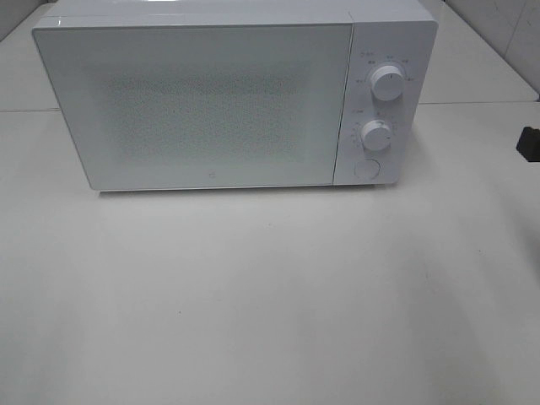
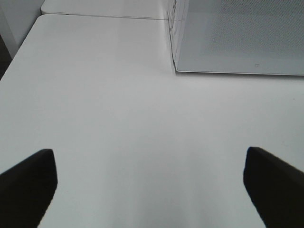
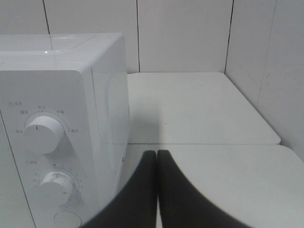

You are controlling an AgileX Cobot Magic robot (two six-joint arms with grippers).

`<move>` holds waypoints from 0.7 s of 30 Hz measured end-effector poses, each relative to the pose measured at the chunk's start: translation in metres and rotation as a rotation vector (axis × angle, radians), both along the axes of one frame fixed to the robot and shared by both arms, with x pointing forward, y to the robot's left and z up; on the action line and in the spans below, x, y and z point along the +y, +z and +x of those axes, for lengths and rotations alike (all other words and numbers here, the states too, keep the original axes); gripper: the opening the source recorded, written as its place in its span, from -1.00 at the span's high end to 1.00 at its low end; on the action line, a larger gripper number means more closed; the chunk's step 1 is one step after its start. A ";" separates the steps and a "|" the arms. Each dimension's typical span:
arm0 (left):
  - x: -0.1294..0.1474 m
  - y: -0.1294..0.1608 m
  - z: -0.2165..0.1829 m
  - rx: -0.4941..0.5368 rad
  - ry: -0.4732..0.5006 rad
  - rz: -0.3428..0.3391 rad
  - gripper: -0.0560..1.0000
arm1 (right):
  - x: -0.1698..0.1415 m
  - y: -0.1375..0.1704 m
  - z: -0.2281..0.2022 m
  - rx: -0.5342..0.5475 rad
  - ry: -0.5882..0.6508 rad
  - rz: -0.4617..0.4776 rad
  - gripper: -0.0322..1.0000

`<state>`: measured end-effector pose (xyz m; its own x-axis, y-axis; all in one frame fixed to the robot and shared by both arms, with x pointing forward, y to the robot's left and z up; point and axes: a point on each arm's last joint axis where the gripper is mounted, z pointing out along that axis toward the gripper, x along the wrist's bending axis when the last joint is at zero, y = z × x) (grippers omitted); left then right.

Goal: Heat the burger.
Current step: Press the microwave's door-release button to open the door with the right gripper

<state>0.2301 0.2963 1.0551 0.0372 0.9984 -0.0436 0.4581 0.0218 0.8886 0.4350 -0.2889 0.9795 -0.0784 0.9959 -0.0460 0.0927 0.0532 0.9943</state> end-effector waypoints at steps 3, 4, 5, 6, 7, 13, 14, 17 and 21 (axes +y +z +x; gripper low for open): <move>0.000 0.000 0.000 0.000 0.000 0.000 -0.98 | 0.000 -0.011 0.007 0.029 -0.005 0.063 0.89; 0.000 0.000 0.000 0.000 0.000 0.000 -0.98 | 0.001 -0.015 0.009 0.040 -0.007 0.083 0.89; 0.000 0.000 0.000 0.000 0.000 0.000 -0.98 | 0.001 -0.023 0.013 0.059 -0.010 0.114 0.89; 0.000 0.000 0.000 0.000 0.000 0.000 -0.98 | 0.001 -0.023 0.013 0.059 -0.010 0.114 0.89; 0.000 0.000 0.000 0.000 0.000 0.000 -0.98 | 0.001 -0.027 0.015 0.067 -0.010 0.128 0.89; 0.000 0.000 0.000 0.000 0.000 0.000 -0.98 | 0.023 -0.049 0.021 0.142 0.064 0.292 0.89; 0.000 0.000 0.000 0.000 0.000 0.000 -0.98 | 0.027 -0.053 0.021 0.155 0.079 0.319 0.89; 0.000 0.000 0.000 0.000 0.000 0.000 -0.98 | 0.034 -0.059 0.021 0.190 0.083 0.398 0.89; 0.000 0.000 0.000 0.000 0.000 0.000 -0.98 | 0.047 -0.076 0.019 0.314 0.049 0.668 0.89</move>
